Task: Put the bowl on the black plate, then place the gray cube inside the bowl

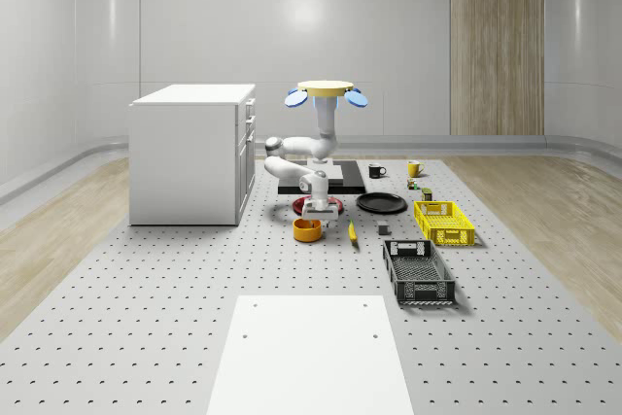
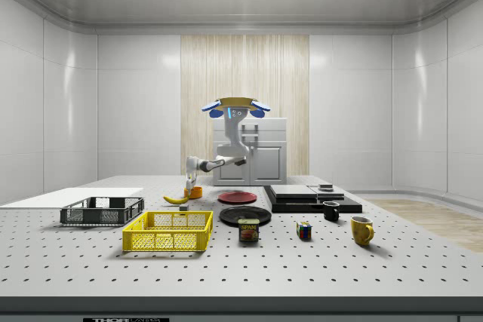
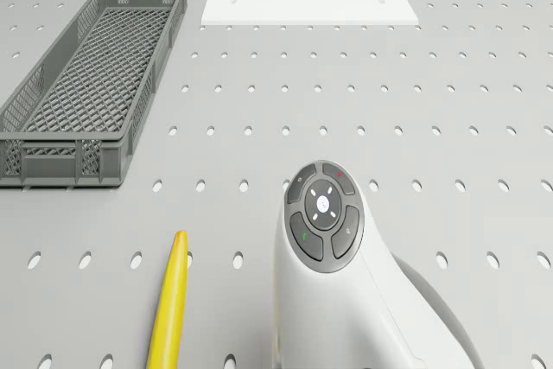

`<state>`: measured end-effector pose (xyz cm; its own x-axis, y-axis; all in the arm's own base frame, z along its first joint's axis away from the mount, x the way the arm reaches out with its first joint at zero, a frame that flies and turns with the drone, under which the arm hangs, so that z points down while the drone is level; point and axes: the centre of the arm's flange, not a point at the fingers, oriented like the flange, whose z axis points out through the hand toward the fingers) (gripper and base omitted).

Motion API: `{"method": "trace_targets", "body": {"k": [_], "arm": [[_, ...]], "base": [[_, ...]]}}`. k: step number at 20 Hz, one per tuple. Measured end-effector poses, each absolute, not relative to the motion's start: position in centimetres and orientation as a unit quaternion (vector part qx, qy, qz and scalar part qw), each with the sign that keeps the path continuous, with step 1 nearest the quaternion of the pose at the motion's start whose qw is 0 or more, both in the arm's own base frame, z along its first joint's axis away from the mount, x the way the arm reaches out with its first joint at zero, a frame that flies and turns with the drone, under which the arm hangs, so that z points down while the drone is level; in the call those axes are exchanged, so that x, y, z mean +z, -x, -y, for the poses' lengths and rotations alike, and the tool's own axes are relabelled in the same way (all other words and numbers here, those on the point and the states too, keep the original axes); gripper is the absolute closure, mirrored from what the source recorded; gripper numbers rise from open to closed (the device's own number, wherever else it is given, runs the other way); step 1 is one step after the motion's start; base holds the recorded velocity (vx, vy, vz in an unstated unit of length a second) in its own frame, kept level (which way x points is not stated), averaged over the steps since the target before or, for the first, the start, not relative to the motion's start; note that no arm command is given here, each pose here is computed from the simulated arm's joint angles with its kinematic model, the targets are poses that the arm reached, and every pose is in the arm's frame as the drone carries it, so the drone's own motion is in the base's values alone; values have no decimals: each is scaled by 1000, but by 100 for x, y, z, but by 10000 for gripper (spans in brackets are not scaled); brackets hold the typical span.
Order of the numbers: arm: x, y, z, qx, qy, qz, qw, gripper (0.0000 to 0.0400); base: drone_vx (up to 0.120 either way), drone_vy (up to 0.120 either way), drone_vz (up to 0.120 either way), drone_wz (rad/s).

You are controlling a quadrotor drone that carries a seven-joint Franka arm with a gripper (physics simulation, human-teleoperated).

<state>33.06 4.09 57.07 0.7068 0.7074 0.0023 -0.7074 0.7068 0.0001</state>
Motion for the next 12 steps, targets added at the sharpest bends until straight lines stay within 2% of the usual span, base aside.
{"method": "trace_targets", "body": {"k": [2,5,8,12], "arm": [[5707,-3307,-406,383,0,1,924,198],[5707,-3307,-403,383,0,1,924,252],[5707,-3307,-401,383,0,1,924,277],[5676,-3307,-400,383,0,1,924,292]], "base": [[0,0,0,0],[0,0,0,0],[0,0,0,0],[0,0,0,0]]}}
